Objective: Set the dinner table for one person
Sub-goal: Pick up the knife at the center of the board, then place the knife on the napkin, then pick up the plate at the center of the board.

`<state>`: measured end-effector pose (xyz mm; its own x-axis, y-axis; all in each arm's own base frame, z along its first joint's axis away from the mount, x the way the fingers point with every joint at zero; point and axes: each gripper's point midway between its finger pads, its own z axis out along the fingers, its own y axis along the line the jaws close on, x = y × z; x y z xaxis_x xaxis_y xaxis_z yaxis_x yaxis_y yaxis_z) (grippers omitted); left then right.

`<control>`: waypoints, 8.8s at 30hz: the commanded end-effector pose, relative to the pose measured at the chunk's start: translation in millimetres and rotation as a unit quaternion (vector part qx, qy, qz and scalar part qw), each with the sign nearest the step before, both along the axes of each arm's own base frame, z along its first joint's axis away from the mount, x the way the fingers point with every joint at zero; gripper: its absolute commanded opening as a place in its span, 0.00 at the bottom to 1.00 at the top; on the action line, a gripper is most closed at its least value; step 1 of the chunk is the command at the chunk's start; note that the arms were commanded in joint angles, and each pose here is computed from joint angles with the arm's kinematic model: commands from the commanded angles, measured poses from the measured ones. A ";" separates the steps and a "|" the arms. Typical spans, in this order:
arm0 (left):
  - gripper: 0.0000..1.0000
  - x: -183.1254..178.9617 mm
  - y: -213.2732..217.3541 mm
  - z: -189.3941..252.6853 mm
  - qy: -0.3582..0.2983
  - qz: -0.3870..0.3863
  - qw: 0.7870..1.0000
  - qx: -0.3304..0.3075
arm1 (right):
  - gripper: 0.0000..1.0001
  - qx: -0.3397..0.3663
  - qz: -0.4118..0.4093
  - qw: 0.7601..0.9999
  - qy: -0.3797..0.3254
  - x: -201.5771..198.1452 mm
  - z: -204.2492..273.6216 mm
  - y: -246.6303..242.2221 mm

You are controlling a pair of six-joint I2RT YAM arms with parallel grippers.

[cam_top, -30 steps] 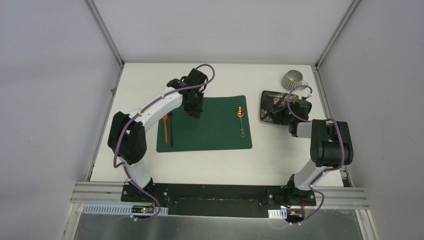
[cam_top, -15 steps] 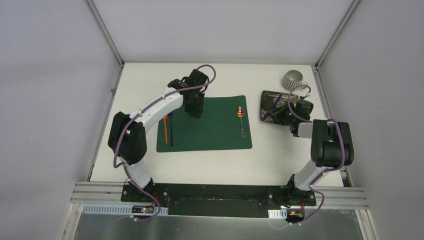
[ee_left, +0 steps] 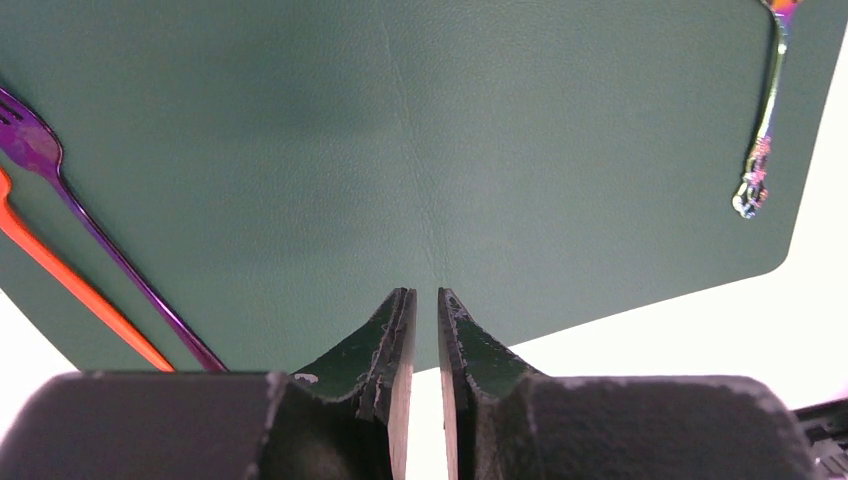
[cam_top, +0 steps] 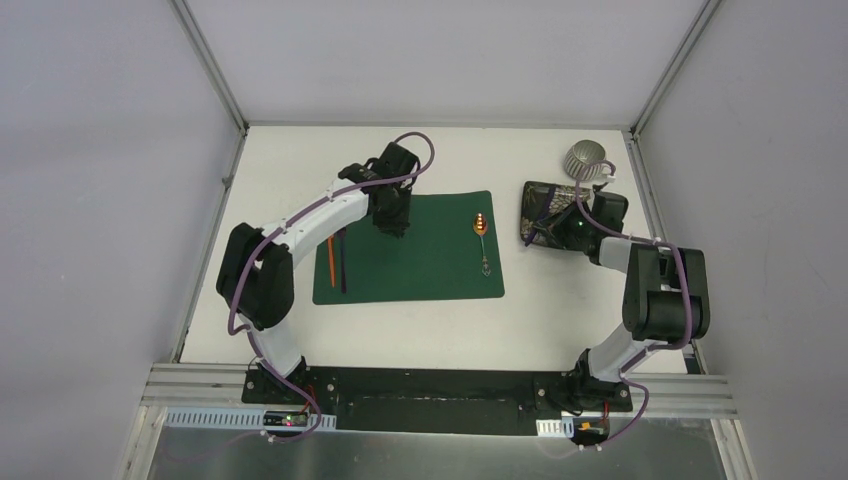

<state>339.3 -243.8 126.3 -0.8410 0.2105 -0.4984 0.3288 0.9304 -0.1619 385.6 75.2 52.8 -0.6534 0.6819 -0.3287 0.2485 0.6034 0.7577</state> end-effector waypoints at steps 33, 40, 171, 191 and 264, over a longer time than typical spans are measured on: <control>0.16 18.6 -6.5 4.9 -0.049 0.012 0.999 -0.013 | 0.00 -0.115 0.236 0.965 -0.008 -19.4 38.3 89.7; 0.16 15.0 -3.9 5.0 -0.049 0.013 0.999 -0.013 | 0.00 -0.127 0.271 0.954 -0.006 -37.0 39.5 119.4; 0.16 -1.8 3.2 31.3 -0.065 -0.002 0.997 -0.028 | 0.53 -0.204 -0.215 0.954 -0.047 -53.0 67.6 -81.5; 0.16 24.4 -34.5 43.0 -0.075 -0.019 0.993 -0.086 | 0.62 -0.154 -0.319 0.934 0.046 -93.3 -2.7 -130.0; 0.78 125.7 -277.9 6.7 -0.081 -0.198 0.887 -0.410 | 0.26 -0.037 -0.264 0.963 0.038 -5.8 -27.6 -137.9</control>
